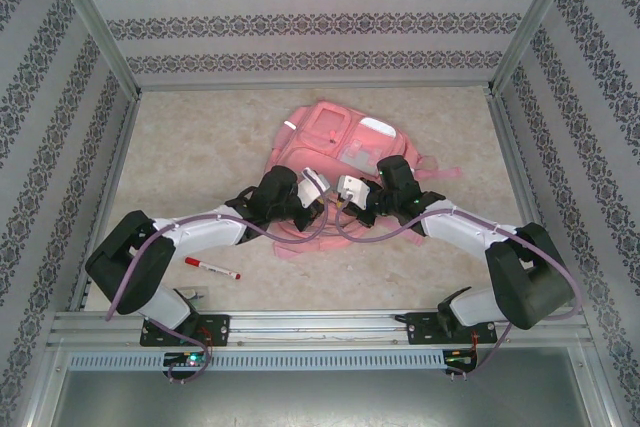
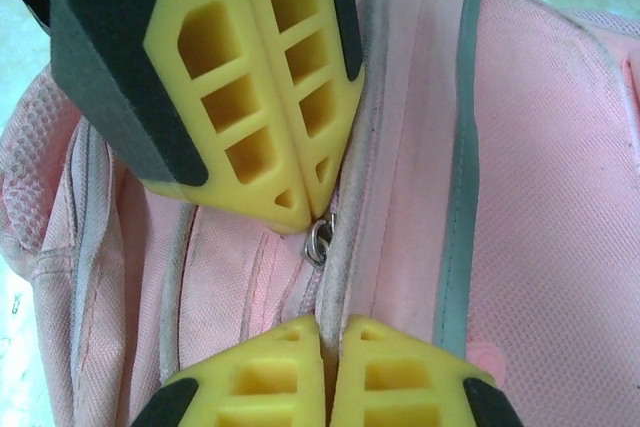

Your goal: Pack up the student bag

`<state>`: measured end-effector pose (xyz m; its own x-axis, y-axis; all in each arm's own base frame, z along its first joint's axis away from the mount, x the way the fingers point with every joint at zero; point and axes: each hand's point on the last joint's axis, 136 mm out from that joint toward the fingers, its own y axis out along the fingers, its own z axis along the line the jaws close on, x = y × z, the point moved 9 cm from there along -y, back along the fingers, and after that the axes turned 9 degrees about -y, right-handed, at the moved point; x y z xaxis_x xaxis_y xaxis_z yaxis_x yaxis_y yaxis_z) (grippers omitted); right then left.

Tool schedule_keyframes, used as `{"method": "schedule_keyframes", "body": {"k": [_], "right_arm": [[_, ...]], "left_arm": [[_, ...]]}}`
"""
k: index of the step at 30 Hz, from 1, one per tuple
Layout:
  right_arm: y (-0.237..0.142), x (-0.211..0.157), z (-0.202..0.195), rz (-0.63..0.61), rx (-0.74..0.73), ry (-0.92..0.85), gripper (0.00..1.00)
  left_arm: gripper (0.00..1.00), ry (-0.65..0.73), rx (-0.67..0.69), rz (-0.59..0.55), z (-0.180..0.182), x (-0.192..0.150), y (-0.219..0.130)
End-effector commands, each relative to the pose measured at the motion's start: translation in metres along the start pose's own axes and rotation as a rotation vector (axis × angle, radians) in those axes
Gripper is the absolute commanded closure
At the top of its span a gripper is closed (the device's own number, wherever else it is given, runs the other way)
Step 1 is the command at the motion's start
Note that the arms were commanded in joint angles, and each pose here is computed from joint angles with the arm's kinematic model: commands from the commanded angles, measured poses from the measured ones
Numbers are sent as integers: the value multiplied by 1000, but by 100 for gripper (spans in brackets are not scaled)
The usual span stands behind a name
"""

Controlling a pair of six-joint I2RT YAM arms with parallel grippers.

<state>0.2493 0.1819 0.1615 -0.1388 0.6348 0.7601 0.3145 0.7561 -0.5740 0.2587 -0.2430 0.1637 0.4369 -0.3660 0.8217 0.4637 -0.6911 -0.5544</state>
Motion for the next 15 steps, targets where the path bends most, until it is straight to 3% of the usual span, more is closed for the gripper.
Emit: {"method": "schedule_keyframes", "body": {"k": [1,11,12,13,15], "right_arm": [[-1,18,2,-119,24,-80,100],[-4,13,-2,-94,11,-89,100],[-4,13,-2,-96,13,-89,100],[-4,13,-2,-99,14,-89,100],[-4,14,-1,-104,19,-90,100]], "left_arm": [[100,133,1,-50,-11,1,-4],[100,192,-140,-32,-25,-20,-18],[90,199,-143,-25,-24,-22,-16],[69,189,-127,-16,-23,-23,-14],[65,168,-75,-5,-17,-22,-9]]}}
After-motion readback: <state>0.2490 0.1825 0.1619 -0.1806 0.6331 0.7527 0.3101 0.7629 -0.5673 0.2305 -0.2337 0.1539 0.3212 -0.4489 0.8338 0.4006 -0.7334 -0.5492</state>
